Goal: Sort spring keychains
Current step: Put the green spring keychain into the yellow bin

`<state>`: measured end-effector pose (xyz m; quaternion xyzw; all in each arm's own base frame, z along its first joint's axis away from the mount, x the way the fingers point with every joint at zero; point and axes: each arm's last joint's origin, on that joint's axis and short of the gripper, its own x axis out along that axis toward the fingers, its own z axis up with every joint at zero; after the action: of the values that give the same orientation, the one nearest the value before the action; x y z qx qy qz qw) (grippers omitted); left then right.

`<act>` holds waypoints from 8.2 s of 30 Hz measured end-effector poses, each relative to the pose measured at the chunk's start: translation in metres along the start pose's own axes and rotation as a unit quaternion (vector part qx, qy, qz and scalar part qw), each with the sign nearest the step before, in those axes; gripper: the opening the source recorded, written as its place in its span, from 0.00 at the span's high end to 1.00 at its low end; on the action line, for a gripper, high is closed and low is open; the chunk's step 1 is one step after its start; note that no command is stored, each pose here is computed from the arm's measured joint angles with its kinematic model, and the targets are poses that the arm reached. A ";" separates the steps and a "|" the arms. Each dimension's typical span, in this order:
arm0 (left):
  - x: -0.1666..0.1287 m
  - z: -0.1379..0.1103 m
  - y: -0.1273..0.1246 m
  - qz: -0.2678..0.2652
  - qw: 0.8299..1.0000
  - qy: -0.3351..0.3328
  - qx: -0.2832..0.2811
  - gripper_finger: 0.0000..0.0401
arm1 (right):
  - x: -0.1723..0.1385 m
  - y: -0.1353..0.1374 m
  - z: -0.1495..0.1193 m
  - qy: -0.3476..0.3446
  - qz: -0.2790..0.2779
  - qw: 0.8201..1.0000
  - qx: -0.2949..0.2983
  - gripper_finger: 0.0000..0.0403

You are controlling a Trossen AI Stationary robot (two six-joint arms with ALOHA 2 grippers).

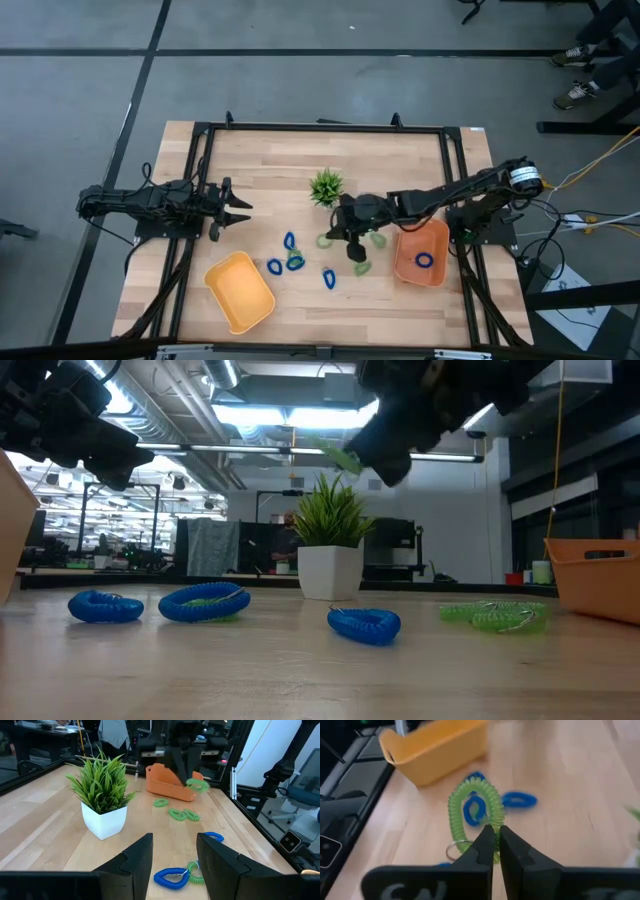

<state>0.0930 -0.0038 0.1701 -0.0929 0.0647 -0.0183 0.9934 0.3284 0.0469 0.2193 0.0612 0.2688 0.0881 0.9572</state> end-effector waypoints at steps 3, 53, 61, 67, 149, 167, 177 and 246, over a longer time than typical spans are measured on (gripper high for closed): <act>0.000 0.000 0.000 0.000 1.000 0.000 0.000 0.63 | 0.000 0.004 0.001 -0.008 0.012 1.000 -0.015 0.96; 0.099 0.077 -0.027 -0.014 0.947 0.010 -0.319 0.63 | -0.001 0.020 0.007 -0.062 -0.163 0.981 -0.090 0.96; 0.155 0.100 -0.038 0.006 0.942 0.111 -0.317 0.63 | -0.002 0.019 0.008 -0.072 -0.188 0.976 -0.082 0.96; 0.189 0.103 -0.042 0.028 0.936 0.162 -0.310 0.63 | -0.002 0.019 0.010 -0.080 -0.196 0.974 -0.081 0.96; 0.083 0.096 -0.119 0.094 0.823 0.420 -0.371 0.95 | 0.000 0.020 0.001 -0.033 -0.143 0.984 -0.103 0.56; 0.073 0.087 -0.132 0.122 0.790 0.434 -0.416 0.91 | 0.000 0.020 -0.001 -0.023 -0.144 0.984 -0.104 0.56; 0.081 0.063 -0.150 0.146 0.781 0.474 -0.380 0.92 | 0.000 0.020 -0.001 -0.018 -0.145 0.984 -0.105 0.56; 0.157 0.061 -0.128 0.060 0.890 0.352 -0.285 0.92 | -0.006 0.035 -0.001 0.098 0.017 0.990 -0.100 0.56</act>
<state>0.2537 -0.1257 0.2338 -0.3555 0.4178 0.0287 0.8356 0.3184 0.0797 0.2268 -0.0391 0.3500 0.1359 0.9260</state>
